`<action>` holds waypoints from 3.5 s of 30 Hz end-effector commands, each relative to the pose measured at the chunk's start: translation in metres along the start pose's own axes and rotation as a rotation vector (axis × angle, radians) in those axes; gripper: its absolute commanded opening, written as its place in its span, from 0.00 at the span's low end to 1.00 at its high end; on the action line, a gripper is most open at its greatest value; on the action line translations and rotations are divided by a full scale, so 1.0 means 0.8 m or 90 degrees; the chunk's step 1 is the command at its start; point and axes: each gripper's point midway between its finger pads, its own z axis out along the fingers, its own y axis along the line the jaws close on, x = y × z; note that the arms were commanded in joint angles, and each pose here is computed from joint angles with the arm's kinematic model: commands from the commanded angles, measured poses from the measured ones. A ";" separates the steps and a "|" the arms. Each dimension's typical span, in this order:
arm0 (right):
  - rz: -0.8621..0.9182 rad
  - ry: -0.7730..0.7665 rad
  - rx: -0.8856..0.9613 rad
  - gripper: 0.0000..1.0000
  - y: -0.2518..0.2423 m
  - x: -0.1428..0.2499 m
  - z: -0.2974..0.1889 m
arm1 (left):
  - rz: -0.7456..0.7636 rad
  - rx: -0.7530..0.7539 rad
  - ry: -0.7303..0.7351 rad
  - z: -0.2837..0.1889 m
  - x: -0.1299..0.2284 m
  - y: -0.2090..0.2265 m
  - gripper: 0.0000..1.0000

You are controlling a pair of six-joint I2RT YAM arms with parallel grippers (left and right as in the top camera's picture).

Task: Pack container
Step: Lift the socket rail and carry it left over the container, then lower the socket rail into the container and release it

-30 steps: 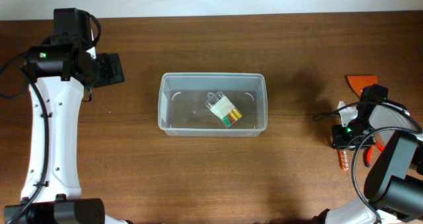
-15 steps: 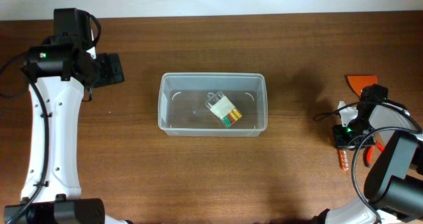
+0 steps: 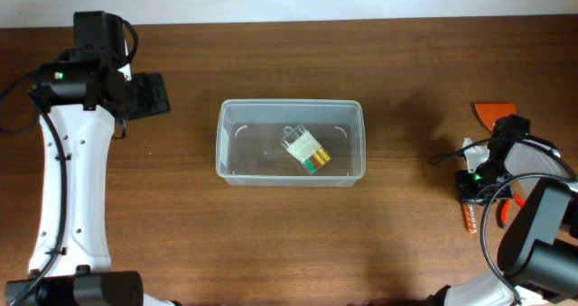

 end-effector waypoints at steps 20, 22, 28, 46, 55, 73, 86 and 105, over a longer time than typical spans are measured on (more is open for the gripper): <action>-0.215 -0.196 0.069 0.04 0.069 -0.151 -0.239 | -0.002 -0.007 -0.017 -0.008 -0.006 0.005 0.99; -0.279 -0.234 0.081 0.04 0.103 -0.167 -0.265 | -0.002 -0.007 -0.017 -0.008 -0.006 0.005 0.99; -0.501 -0.322 0.107 0.04 0.214 -0.190 -0.314 | -0.002 -0.007 -0.016 -0.008 -0.006 0.005 0.99; -0.772 -0.442 0.100 0.04 0.428 -0.209 -0.302 | -0.002 -0.007 -0.017 -0.008 -0.006 0.005 0.99; -0.801 -0.354 0.085 0.04 0.441 -0.213 -0.232 | -0.002 -0.007 -0.017 -0.008 -0.006 0.005 0.99; -0.833 -0.201 0.008 0.04 0.433 -0.164 -0.173 | -0.002 -0.007 -0.017 -0.008 -0.006 0.005 0.99; -0.838 -0.144 -0.006 0.04 0.431 -0.165 -0.123 | -0.002 -0.007 -0.017 -0.008 -0.006 0.005 0.99; -0.825 -0.112 -0.032 0.18 0.426 -0.169 -0.090 | -0.002 -0.007 -0.017 -0.008 -0.006 0.005 0.99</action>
